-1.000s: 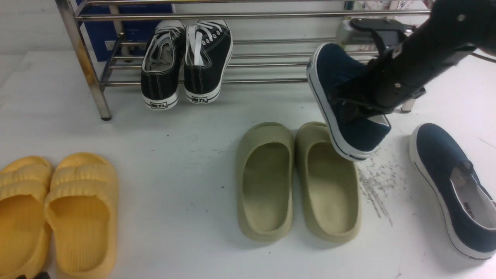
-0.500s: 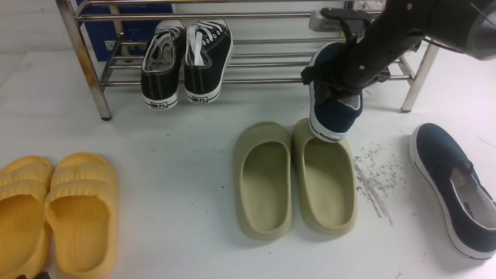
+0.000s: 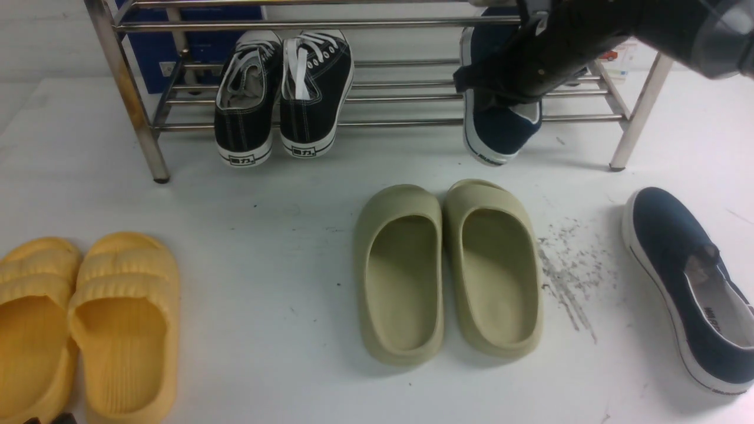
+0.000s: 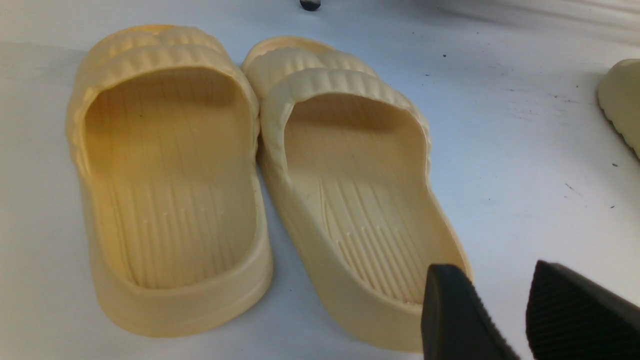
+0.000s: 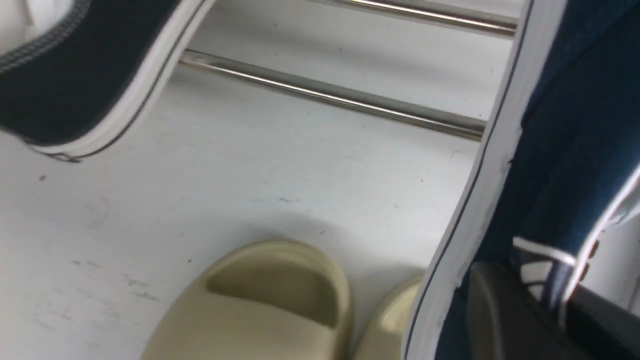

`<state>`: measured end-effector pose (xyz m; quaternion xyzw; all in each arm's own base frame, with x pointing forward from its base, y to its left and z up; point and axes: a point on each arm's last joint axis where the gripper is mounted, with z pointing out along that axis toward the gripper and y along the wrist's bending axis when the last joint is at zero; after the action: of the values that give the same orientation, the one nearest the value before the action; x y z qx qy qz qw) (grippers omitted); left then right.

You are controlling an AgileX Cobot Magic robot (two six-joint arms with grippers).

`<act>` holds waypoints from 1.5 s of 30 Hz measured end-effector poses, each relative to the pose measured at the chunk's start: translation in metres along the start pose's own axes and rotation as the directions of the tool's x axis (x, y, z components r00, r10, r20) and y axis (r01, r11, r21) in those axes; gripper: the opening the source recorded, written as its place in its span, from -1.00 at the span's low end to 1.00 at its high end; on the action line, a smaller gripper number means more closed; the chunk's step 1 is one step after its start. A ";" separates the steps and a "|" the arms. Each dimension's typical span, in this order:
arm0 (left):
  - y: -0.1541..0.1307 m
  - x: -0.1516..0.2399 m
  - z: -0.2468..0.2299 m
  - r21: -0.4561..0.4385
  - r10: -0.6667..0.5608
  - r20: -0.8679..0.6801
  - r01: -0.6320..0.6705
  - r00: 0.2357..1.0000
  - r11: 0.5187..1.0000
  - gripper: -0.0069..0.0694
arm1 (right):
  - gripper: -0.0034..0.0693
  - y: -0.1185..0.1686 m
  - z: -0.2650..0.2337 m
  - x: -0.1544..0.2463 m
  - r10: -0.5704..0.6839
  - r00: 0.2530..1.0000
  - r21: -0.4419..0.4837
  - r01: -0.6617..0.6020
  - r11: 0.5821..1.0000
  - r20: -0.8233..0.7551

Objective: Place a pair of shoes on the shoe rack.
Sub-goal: Use the right arm to put a shoe into the shoe rack

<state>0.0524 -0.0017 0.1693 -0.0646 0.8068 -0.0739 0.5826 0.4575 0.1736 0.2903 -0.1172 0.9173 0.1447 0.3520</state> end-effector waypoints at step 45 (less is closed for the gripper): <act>0.000 0.000 0.000 0.000 0.000 0.000 0.000 1.000 1.000 -0.20 | -0.91 -0.006 -0.012 0.032 0.001 0.941 0.070 0.024 0.997 -0.338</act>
<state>0.0524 -0.0017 0.1693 -0.0646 0.8068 -0.0739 0.5826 0.4289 0.1603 0.2757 -0.1327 0.9680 0.0867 0.1947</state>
